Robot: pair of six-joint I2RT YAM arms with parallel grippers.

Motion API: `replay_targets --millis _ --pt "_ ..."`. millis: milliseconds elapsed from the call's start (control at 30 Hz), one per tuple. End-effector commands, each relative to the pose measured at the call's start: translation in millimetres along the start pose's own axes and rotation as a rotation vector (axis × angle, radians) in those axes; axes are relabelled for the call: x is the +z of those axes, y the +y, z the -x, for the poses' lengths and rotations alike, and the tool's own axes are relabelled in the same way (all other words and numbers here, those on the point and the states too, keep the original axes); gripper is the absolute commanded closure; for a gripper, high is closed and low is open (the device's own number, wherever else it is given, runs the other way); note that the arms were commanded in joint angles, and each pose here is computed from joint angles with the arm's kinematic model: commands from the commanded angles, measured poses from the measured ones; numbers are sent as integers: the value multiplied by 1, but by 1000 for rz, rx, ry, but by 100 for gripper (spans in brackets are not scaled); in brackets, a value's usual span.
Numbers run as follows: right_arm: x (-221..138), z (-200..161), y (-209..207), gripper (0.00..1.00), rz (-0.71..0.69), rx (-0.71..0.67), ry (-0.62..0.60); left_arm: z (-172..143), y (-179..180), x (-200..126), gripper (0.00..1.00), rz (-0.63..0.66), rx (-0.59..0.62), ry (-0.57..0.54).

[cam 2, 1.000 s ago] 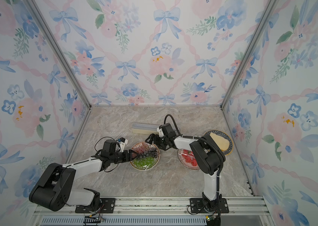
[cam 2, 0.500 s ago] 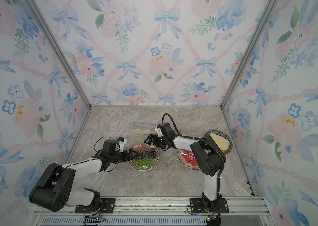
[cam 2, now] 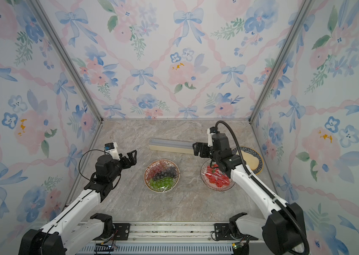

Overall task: Wrap the plate with plastic wrap
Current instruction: Reset both arms

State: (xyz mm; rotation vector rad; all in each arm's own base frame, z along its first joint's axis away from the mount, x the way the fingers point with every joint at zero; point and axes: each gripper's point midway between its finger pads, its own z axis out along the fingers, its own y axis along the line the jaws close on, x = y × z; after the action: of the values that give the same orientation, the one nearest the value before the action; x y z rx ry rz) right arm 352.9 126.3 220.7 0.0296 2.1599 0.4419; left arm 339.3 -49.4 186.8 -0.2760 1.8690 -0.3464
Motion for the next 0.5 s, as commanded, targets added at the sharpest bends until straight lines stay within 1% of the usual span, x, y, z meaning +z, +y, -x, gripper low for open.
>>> replay_targets --millis 0,100,200,267,333,467 --pt "-19 -16 -73 3 -221 -4 -19 34 34 -7 2 197 34 -176" --pt "-41 -17 -124 3 -350 50 -131 37 50 -7 2 274 35 -245" --pt "-51 -23 -161 3 -435 52 -231 32 62 -1 2 342 79 -255" --pt "-51 -31 -177 3 -462 30 -281 25 66 8 2 361 137 -227" --pt "-49 -40 -190 3 -485 27 -329 18 70 14 2 376 157 -207" --pt "-28 -54 -200 3 -462 -1 -330 6 72 21 2 368 218 -188"
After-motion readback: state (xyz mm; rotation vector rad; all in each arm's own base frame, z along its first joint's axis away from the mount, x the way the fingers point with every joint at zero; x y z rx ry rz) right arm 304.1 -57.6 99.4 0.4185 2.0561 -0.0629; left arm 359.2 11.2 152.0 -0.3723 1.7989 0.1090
